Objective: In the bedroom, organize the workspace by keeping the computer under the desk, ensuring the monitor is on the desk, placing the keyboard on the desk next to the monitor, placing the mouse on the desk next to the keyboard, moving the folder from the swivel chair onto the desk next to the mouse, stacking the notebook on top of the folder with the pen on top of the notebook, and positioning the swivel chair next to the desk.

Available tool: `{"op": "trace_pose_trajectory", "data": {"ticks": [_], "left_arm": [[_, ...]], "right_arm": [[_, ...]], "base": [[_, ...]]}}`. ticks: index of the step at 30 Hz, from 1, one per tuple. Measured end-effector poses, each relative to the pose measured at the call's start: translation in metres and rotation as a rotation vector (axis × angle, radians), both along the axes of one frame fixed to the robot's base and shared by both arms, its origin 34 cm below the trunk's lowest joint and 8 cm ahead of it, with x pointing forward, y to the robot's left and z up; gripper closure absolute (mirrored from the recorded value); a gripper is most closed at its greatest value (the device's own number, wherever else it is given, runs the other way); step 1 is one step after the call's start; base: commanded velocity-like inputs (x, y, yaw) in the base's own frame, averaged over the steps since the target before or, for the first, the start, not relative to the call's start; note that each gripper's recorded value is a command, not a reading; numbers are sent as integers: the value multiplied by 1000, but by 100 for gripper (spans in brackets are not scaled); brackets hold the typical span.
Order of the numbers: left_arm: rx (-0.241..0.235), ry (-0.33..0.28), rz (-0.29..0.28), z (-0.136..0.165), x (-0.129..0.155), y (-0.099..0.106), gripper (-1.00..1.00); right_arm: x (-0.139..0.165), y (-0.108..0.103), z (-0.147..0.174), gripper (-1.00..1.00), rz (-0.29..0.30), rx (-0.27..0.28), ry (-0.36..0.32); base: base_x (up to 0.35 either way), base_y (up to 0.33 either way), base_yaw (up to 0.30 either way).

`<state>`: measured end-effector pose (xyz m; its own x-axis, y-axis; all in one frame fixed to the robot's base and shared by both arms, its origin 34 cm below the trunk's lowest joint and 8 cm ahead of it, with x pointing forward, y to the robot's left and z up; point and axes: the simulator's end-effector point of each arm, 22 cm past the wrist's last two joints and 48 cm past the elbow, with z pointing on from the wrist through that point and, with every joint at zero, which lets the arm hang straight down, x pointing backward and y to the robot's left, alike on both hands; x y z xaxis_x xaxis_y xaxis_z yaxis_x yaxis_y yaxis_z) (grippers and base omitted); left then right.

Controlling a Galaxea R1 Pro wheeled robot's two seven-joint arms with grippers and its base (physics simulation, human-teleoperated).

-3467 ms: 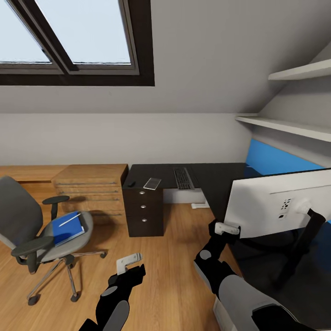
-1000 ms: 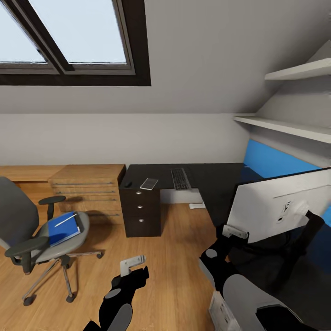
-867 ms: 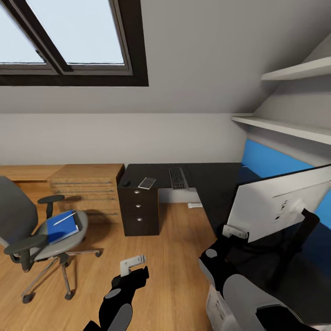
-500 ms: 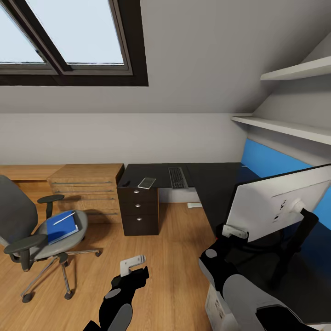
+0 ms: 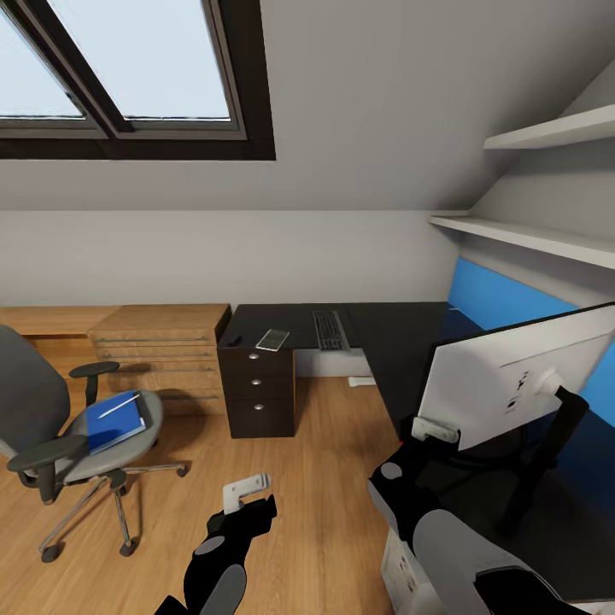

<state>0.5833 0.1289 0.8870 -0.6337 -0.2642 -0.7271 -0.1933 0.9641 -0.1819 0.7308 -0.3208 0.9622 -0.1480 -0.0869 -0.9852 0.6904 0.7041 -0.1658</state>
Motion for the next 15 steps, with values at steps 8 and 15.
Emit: {"op": "trace_pose_trajectory", "data": {"ticks": [8,15], "left_arm": [[0,0,0,0,0,0,-100],[0,1,0,0,0,0,-100]], "right_arm": [[0,1,0,-100,2,1,0],[1,2,0,-100,6,1,0]], "base": [[0,0,0],[-81,0,0]]}}
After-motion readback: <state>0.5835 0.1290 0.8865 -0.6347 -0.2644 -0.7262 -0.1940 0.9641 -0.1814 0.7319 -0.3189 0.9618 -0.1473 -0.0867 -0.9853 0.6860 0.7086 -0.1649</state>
